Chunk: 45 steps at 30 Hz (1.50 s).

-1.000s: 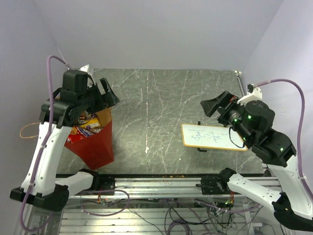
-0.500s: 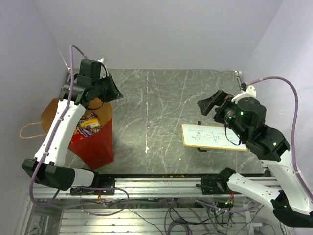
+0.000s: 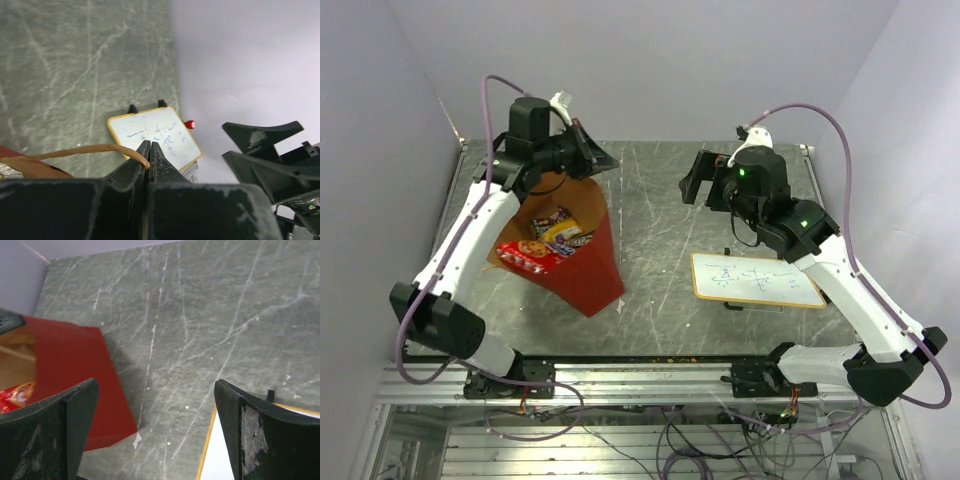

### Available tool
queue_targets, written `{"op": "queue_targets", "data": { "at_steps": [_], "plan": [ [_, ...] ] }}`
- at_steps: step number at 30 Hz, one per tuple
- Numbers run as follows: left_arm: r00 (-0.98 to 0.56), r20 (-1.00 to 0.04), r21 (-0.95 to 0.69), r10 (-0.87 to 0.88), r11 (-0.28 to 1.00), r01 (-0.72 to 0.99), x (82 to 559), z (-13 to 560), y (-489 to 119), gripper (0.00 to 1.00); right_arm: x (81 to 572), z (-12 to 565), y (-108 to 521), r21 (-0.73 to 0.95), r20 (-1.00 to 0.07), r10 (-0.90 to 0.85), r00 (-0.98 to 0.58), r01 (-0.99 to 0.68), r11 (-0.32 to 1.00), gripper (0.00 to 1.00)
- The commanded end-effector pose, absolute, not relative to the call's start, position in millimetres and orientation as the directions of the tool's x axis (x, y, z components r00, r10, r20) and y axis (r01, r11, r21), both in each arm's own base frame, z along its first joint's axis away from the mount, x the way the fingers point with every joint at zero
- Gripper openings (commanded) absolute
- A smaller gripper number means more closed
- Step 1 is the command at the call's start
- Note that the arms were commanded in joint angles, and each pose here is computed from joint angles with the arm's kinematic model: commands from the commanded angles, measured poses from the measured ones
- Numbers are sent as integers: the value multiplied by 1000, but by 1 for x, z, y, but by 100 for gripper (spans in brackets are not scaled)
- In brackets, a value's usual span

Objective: Take the snacks out of the paper bag
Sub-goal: Move the paper bag to the center of the board, then adjust the paper bag at the center of the board.

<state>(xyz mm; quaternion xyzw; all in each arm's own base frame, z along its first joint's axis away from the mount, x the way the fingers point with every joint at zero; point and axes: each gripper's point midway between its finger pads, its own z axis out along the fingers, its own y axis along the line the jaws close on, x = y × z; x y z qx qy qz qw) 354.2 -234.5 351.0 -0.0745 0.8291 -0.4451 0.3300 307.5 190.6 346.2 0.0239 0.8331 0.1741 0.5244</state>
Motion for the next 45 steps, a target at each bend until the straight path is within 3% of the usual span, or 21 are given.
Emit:
{"op": "queue_targets", "data": {
  "at_steps": [1,5,11,18,21,24,28,31,35,39,42,45],
  "plan": [
    [-767,-495,-844,-409,435,313,362,394,-280,7,312,364,210,367,-869,245,-430,-228,902,99],
    [-811,-461,-855,-360,426,297,374,378,-299,10,303,352,225,416,-838,248,-485,-275,867,99],
    [-777,-541,-821,-321,401,406,354,405,-293,56,267,331,238,465,-795,180,-579,-390,795,99],
    [-730,-616,-757,-295,477,446,296,417,-258,93,255,324,245,478,-767,132,-628,-422,770,99],
    [-713,-642,-721,-283,541,434,269,420,-236,100,256,326,249,502,-757,152,-636,-416,758,99],
    [-700,-659,-670,-277,638,379,243,413,-208,100,258,325,257,539,-745,180,-642,-421,729,99],
    [-684,-693,-451,-228,877,164,213,378,-133,100,269,325,275,584,-738,223,-637,-437,684,100],
    [-713,-673,-324,-197,945,44,190,354,-95,100,282,324,280,565,-751,221,-623,-430,704,100],
    [-721,-623,-362,-302,929,-76,168,340,-82,94,302,334,280,487,-802,184,-568,-445,752,100],
    [-638,-569,-519,-519,828,-211,155,329,-81,80,317,331,284,398,-845,107,-524,-484,779,100],
    [-497,-548,-606,-673,729,-318,149,327,-62,85,329,330,288,364,-860,83,-503,-492,791,100],
    [-399,-571,-588,-717,697,-411,148,325,-39,92,338,332,297,359,-879,93,-467,-521,774,100]
  ]
}}
